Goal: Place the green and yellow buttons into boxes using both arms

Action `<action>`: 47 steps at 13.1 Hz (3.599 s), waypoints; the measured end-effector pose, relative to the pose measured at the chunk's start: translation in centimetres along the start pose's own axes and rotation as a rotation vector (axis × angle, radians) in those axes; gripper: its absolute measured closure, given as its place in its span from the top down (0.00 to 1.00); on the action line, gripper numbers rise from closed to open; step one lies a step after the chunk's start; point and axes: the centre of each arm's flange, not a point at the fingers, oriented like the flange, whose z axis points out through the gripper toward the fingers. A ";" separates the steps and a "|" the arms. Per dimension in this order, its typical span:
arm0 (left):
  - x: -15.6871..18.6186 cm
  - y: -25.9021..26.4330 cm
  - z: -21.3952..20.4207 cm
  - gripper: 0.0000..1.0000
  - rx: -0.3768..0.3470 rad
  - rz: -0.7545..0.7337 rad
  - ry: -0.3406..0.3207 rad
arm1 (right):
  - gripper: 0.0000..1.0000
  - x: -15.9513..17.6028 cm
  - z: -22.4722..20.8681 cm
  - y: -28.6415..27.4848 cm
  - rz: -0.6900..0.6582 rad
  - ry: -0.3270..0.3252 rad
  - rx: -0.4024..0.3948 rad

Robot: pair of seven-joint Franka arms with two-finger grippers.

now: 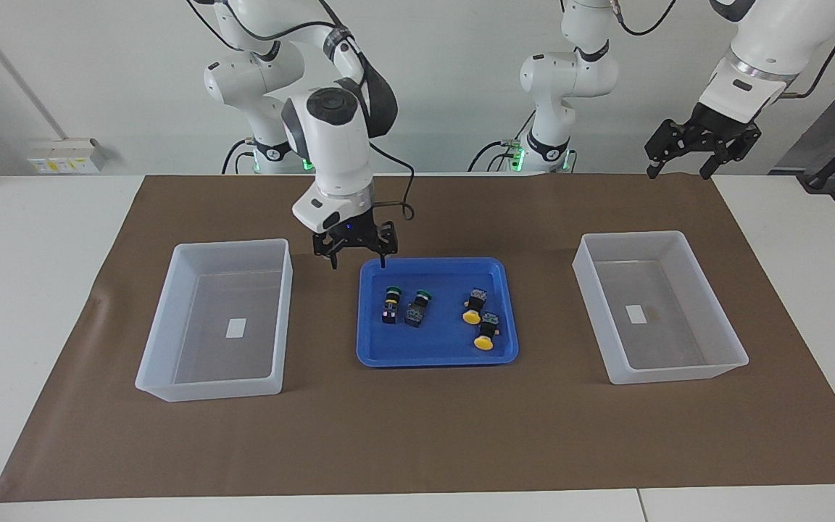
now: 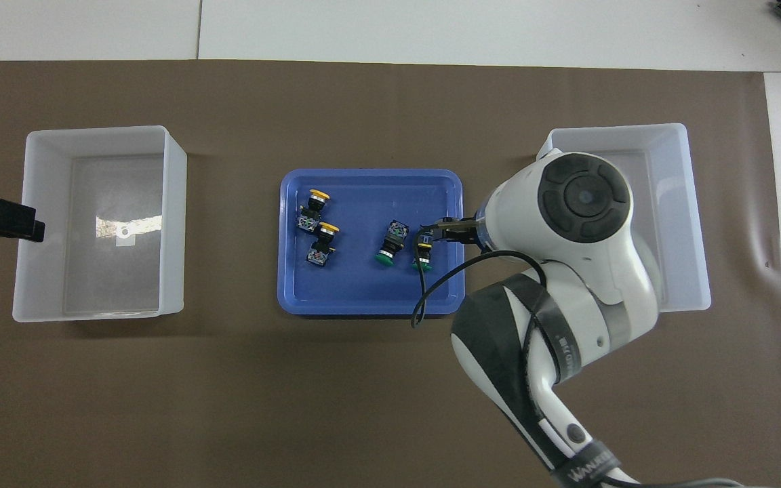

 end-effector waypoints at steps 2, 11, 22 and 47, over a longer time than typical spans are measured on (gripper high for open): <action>0.0 0.0 0.0 1.00 0.000 0.000 0.000 | 0.93 -0.9 1.7 -0.2 -0.041 -0.009 -0.005; 0.0 0.0 0.0 1.00 0.000 0.000 0.000 | 0.67 -1.4 4.3 -0.3 -0.079 0.021 0.008; 0.0 0.0 0.0 1.00 0.000 0.000 0.000 | 0.41 -4.5 6.8 -2.5 -0.094 0.004 0.008; 1.4 24.6 23.1 1.00 -0.042 0.238 0.174 | 0.41 2.8 2.8 33.3 0.059 -0.016 0.054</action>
